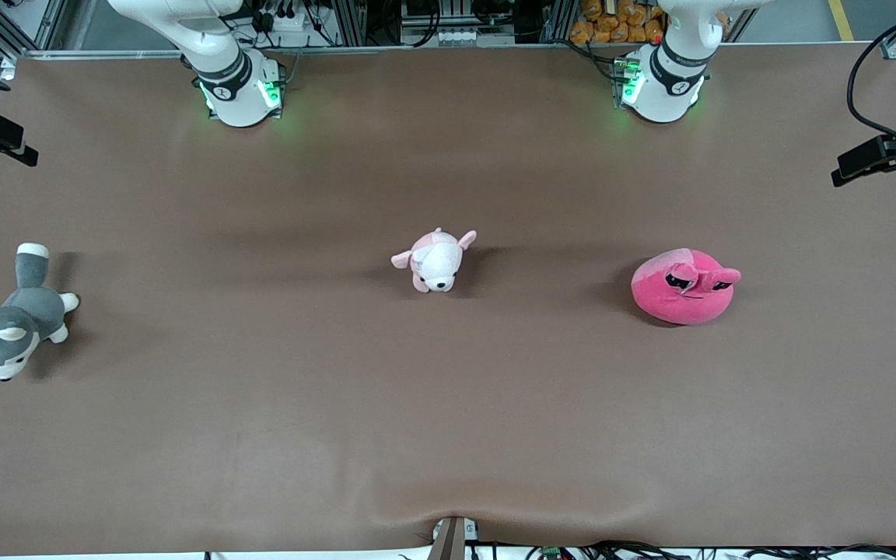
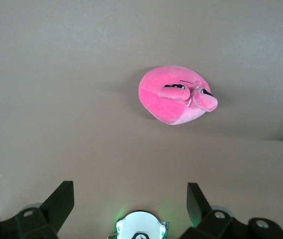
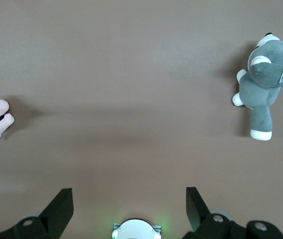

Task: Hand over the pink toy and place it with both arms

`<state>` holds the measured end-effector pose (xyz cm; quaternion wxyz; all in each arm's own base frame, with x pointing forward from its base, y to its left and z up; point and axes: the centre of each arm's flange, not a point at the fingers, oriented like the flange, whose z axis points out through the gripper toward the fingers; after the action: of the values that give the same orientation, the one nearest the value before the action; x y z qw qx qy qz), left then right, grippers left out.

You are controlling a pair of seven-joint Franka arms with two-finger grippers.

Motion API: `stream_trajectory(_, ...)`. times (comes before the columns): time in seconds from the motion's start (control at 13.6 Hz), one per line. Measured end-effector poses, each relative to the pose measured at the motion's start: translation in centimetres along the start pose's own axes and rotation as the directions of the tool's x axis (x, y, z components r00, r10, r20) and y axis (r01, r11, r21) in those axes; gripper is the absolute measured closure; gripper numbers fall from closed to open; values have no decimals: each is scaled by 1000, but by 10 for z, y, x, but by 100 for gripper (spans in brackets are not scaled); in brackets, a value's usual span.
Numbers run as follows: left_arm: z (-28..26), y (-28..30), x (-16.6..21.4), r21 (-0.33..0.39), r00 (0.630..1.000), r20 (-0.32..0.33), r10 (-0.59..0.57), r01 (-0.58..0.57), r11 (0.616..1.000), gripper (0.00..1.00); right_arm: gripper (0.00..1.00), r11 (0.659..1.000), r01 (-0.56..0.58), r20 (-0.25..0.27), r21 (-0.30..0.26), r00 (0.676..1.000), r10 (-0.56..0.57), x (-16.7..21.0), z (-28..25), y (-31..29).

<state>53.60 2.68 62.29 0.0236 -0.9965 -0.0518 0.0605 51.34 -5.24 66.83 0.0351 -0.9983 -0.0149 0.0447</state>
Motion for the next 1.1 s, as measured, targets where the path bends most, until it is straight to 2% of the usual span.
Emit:
stream_trajectory(0.15, 6, 0, 4, 0, 1000, 11, -15, 15, 1000, 0, 0, 1000, 0, 0, 0, 1000, 0, 0, 0, 0)
stream_trajectory(0.29, 6, 1, 5, 1, 993, 7, -117, 117, 993, 0, 0, 1000, 0, 0, 0, 1000, 0, 0, 0, 0)
stream_trajectory(0.59, 8, 9, 9, -8, 929, -18, -370, 370, 929, 0, 0, 1000, 0, 0, 0, 1000, 0, 0, 0, 0)
stream_trajectory(0.73, 22, 10, 10, 5, 867, 6, -499, 499, 867, 0, 0, 1000, -1, 0, 0, 1000, 1, 0, 0, 1)
stream_trajectory(0.95, 41, 17, 15, 10, 731, 13, -683, 683, 731, 0, 0, 1000, -9, 0, 2, 1000, 9, -1, 0, 5)
stream_trajectory(1.1, 52, 22, 18, 9, 691, 15, -722, 722, 692, 0, 0, 1000, -11, -1, 3, 1000, 11, -1, 0, 6)
